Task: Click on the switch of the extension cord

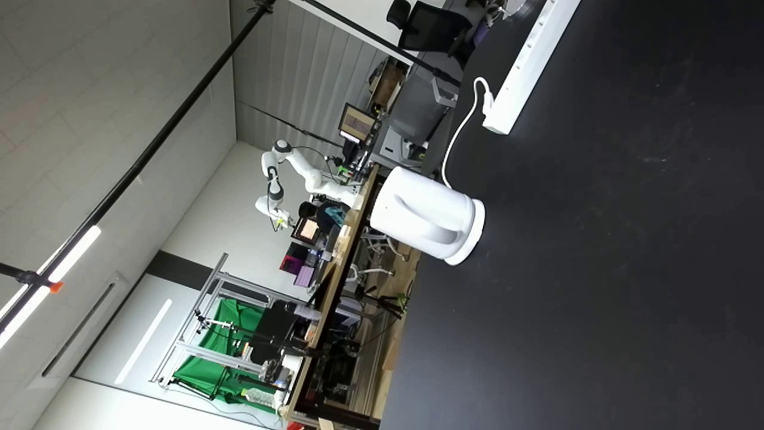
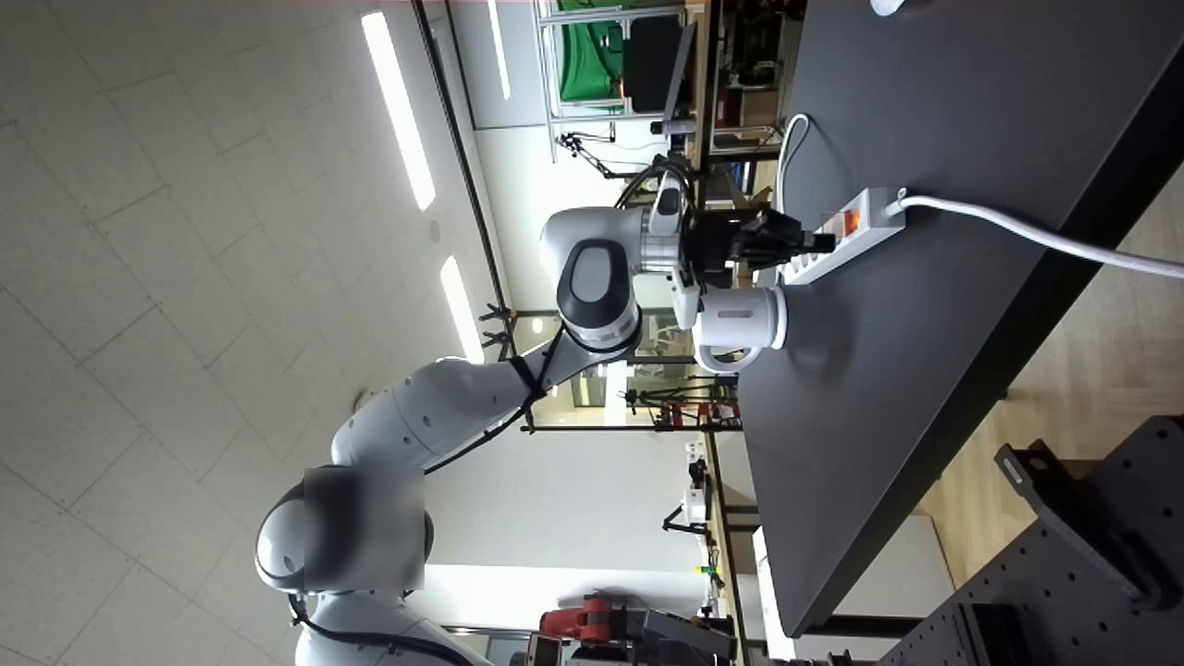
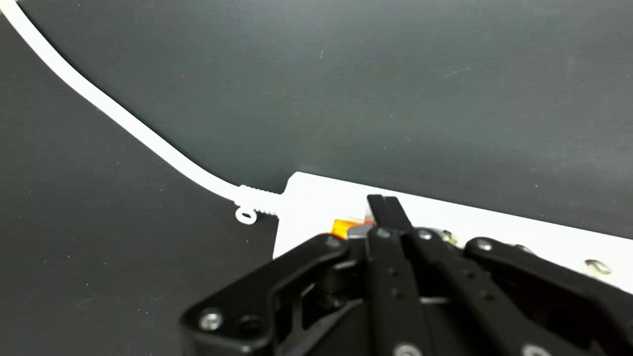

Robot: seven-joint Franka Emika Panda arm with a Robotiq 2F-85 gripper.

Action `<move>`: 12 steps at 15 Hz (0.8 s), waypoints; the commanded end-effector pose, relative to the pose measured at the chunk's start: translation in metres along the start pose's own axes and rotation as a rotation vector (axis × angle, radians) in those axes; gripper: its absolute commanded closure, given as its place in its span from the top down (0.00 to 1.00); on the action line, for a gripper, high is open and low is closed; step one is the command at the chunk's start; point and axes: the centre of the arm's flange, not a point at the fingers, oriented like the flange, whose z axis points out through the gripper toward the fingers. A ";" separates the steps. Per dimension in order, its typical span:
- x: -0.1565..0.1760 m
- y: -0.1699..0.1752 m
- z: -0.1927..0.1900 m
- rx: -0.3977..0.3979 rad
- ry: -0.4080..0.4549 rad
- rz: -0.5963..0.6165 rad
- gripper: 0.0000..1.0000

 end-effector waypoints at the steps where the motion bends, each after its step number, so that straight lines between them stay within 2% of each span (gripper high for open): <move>1: 0.018 0.003 0.004 0.003 -0.007 0.016 0.00; 12: 0.034 0.014 0.018 -0.005 -0.009 0.037 0.00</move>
